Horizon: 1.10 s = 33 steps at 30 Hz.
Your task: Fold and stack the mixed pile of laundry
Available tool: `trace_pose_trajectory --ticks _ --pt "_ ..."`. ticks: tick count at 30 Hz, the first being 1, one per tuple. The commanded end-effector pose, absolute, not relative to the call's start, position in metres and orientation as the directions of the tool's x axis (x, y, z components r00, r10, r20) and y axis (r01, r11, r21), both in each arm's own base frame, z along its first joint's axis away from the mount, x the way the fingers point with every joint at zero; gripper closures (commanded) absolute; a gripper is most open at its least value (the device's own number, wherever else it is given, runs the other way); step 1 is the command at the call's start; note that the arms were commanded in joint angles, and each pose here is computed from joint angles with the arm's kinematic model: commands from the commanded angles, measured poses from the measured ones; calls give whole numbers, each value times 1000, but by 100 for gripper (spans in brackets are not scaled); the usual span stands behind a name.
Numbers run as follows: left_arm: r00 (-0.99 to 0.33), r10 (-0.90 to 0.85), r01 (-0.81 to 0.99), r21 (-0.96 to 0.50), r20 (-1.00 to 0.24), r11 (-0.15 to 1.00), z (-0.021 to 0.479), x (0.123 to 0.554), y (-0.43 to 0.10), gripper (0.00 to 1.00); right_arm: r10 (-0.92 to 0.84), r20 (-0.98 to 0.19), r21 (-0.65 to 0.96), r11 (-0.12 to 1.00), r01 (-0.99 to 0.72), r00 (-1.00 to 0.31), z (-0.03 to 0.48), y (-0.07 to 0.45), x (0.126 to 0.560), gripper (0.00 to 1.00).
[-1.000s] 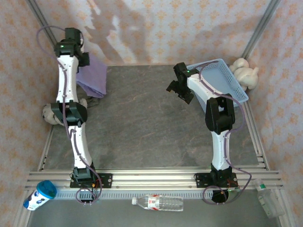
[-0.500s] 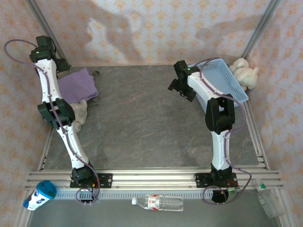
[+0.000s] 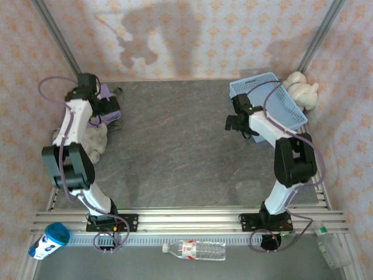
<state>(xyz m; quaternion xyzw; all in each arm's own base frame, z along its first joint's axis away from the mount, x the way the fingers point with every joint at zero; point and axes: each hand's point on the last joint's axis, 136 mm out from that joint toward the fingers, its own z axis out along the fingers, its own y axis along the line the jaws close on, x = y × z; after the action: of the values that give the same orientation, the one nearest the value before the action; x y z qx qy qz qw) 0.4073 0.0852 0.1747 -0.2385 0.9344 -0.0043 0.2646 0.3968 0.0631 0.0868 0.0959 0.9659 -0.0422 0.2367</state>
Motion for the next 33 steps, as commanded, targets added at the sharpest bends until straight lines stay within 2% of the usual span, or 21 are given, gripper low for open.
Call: trace_pose_trajectory --ticks 1,3,7,12,14,19,22,25,26,27,28,29,31,33 --pt "-663 -468 -467 -166 -583 868 159 403 79 0 40 -635 -105 985 137 -772 97 47 409 1" --pt "-664 -424 -448 -126 -615 885 141 390 73 0 33 -667 -93 988 127 -744 102 42 411 1" --pt "-608 -260 -389 -3 -751 921 129 379 60 0 -60 -755 -183 976 122 -654 103 30 420 1" --pt "-490 -217 -393 -8 -844 919 122 391 59 0 -91 -799 -235 957 170 -595 86 11 424 0" --pt "-490 -150 -402 70 -859 913 116 393 61 0 -40 -800 -210 953 217 -598 82 -1 426 0" --pt "-394 -78 -432 109 -916 895 110 388 57 0 75 -850 -81 959 270 -522 90 -20 416 0" --pt "-321 -63 -420 82 -945 904 113 374 51 0 150 -881 23 961 276 -449 93 -30 406 0" --pt "-327 -60 -404 82 -943 911 100 371 49 0 151 -905 47 965 260 -397 93 -28 398 0" --pt "-258 -47 -409 65 -965 910 106 375 50 0 155 -911 56 964 260 -381 88 -29 394 0" --pt "-275 -42 -398 74 -960 915 106 376 48 0 158 -934 70 961 269 -319 91 -31 394 0" --pt "-350 -61 -393 87 -935 916 100 375 46 0 160 -928 65 959 277 -336 90 -32 393 0" --pt "-320 -52 -403 86 -946 911 103 379 49 0 164 -914 58 958 281 -372 88 -32 392 1" --pt "-365 -64 -389 90 -929 917 99 380 47 0 158 -931 65 959 276 -330 91 -33 393 1" --pt "-343 -55 -393 90 -938 915 100 381 48 0 160 -921 61 959 275 -355 90 -32 392 1"
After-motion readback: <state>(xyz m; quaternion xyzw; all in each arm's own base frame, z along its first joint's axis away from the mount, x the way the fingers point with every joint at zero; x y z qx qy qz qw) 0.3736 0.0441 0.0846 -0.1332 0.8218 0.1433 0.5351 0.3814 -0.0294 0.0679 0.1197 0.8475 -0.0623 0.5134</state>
